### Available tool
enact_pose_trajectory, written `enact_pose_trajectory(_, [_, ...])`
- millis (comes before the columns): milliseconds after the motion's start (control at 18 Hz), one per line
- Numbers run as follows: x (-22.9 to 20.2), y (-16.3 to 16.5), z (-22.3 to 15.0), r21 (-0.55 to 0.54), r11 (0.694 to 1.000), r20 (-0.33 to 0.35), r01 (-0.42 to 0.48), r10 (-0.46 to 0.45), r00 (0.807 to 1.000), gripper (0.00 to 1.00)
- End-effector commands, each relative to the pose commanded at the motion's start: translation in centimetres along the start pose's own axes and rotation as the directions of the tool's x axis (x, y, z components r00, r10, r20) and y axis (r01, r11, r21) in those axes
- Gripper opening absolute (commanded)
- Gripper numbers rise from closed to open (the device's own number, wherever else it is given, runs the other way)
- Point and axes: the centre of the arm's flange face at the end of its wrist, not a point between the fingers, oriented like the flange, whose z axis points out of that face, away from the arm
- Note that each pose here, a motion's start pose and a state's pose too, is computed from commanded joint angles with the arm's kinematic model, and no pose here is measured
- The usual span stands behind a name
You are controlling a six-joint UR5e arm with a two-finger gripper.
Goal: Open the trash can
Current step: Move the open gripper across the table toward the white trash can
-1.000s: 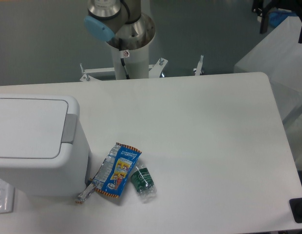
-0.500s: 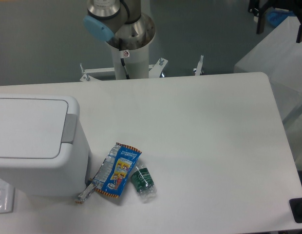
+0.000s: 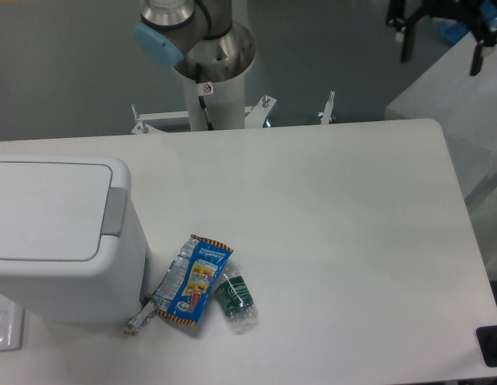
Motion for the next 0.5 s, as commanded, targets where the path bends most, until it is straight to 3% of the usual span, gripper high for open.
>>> enact_pose_trajectory(222, [2.5, -3.6, 1.3, 0.016, 0.991, -0.037, 0.130, -0.130, 0.991, 1.00])
enact_pose_trajectory(333, [3.4, -5.6, 2.0, 0.039, 0.983, -0.015, 0.178, -0.177, 0.984, 1.00])
enact_pose_trajectory(500, [5.5, -7.6, 3.4, 0.065, 0.942, -0.024, 0.328, -0.327, 0.945, 1.00])
